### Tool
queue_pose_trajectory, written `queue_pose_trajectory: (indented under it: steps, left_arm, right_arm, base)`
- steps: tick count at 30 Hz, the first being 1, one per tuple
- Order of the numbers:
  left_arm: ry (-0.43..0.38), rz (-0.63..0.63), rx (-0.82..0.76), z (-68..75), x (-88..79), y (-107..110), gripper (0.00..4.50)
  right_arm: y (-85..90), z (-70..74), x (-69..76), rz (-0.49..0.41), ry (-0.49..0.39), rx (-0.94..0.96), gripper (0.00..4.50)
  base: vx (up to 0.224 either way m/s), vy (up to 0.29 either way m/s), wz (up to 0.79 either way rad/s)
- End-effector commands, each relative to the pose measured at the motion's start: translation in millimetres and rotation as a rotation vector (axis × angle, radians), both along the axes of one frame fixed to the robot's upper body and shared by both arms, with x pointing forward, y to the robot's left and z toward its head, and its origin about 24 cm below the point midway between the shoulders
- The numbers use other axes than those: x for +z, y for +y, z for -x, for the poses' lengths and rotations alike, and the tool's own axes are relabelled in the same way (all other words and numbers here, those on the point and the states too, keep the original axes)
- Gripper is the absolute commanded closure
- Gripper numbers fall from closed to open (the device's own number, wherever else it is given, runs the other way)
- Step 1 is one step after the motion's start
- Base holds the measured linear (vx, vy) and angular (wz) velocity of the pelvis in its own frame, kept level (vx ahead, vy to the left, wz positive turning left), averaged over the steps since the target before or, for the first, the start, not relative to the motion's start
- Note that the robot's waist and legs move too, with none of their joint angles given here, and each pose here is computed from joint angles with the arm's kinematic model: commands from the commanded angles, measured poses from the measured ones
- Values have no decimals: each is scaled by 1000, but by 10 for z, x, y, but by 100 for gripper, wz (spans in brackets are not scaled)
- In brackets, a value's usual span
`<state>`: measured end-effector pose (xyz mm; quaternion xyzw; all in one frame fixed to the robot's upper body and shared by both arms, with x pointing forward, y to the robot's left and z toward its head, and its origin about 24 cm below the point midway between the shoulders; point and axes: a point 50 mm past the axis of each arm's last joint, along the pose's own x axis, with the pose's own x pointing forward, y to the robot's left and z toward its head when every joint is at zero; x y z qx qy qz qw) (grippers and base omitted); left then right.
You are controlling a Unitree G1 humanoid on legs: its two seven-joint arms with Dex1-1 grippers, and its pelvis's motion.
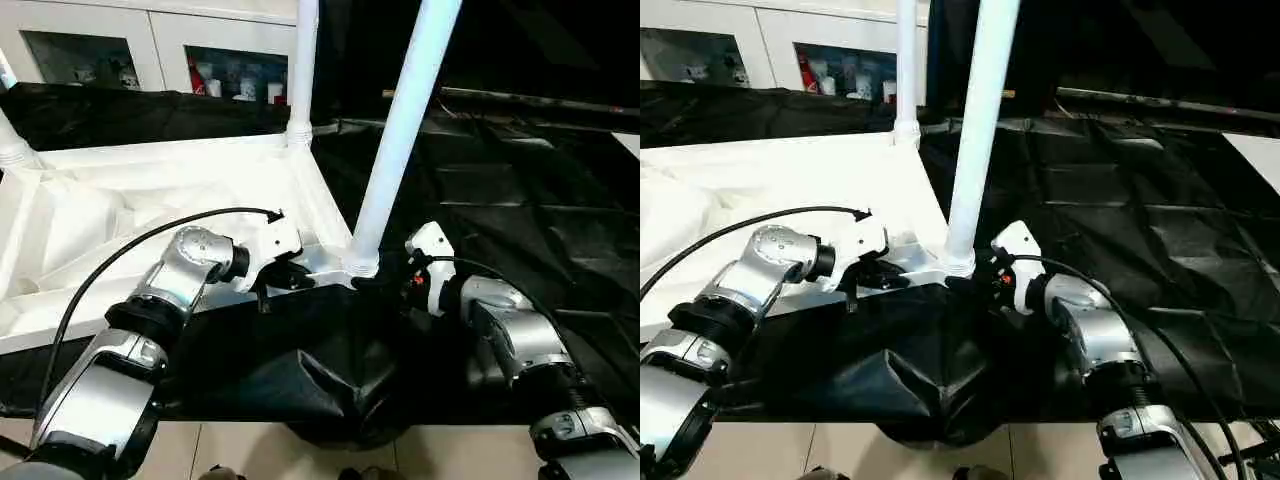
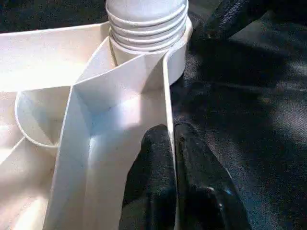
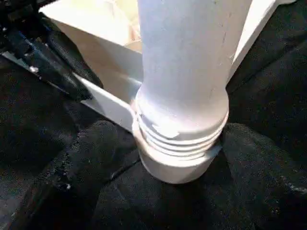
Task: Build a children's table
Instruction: Rotate leg to tighten
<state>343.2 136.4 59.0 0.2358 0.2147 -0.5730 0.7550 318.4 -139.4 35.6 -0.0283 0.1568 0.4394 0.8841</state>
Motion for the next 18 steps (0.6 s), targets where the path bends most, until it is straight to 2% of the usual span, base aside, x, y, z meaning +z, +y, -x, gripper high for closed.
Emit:
queue_pose_trajectory:
  steps: [1, 6, 8, 18]
  left_arm:
    - [59, -26, -15, 73, -149, -22, 443]
    - [58, -13, -11, 78, -154, -32, 443]
    - [59, -12, -12, 84, -162, -36, 450]
    - [67, -7, -11, 98, -170, -25, 450]
  right_arm:
    - [84, -92, 160, -7, -84, 21, 65]
    - [106, -134, 177, -27, -93, 8, 65]
    - [118, -146, 173, -24, -96, 9, 95]
    - [142, -181, 159, -20, -104, 16, 180]
  base:
    - [0, 0, 0]
    - [0, 0, 0]
    - [0, 0, 0]
    - [0, 0, 0]
